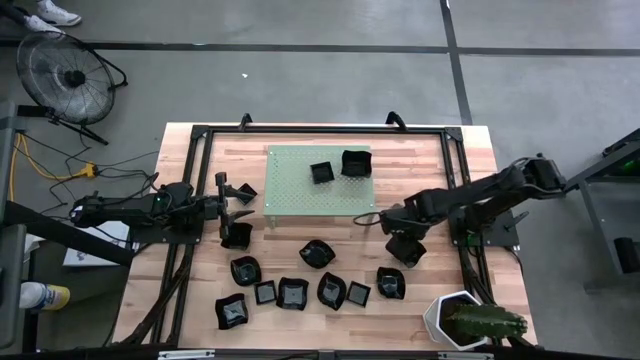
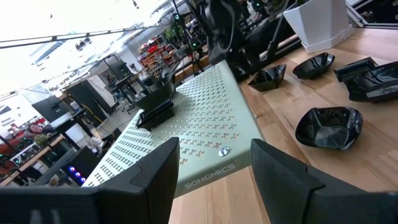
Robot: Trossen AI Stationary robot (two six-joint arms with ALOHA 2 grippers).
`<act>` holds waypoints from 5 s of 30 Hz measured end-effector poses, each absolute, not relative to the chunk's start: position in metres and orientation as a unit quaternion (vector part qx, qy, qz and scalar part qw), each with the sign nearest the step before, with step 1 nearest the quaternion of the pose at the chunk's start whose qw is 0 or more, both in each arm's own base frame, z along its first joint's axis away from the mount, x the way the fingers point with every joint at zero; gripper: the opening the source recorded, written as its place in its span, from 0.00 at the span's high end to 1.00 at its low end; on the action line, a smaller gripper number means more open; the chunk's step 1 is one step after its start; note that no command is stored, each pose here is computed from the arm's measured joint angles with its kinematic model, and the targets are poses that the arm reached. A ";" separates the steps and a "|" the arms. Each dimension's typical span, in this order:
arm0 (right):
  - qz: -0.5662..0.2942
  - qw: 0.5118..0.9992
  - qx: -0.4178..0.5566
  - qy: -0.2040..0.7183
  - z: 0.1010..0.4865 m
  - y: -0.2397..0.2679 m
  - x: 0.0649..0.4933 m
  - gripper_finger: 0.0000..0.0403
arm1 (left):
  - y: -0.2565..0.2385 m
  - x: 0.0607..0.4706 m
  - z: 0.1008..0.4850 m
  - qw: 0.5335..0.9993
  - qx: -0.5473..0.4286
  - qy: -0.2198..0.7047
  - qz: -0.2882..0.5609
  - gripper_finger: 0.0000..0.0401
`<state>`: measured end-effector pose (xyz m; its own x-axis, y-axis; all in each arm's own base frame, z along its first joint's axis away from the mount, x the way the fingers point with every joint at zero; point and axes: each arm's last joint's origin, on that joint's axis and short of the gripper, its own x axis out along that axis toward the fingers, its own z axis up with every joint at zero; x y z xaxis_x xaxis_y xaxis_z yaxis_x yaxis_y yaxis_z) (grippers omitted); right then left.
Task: Pick & Place Mini shaped plates
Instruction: Stack the distorted square plate on top of the other distorted square plate on the shelf
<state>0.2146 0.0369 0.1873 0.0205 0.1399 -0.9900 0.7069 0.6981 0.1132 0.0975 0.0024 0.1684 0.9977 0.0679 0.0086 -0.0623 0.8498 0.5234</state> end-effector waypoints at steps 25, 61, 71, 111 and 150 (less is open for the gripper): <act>-0.248 0.630 0.288 0.677 0.163 0.025 0.200 0.71 | 0.002 0.098 0.168 0.962 0.272 0.005 0.034 0.52; -0.232 0.638 0.268 0.683 0.162 0.025 0.200 0.99 | 0.002 0.098 0.168 0.962 0.272 0.005 0.034 0.52; -0.221 0.653 0.272 0.672 0.189 0.025 0.199 1.00 | 0.002 0.098 0.168 0.962 0.272 0.005 0.034 0.52; -0.156 0.828 0.330 0.425 0.408 -0.047 0.229 1.00 | 0.002 0.098 0.168 0.962 0.272 0.005 0.033 0.52; -0.263 0.750 0.464 0.392 0.354 -0.161 0.270 1.00 | 0.002 0.098 0.168 0.962 0.272 0.005 0.034 0.52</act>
<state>0.2701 -0.1611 0.3539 0.5550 -0.0303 -0.8313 0.7579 0.4304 0.4903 0.0975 0.0024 0.1685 0.9977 0.0675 0.0089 -0.0622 0.8498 0.5234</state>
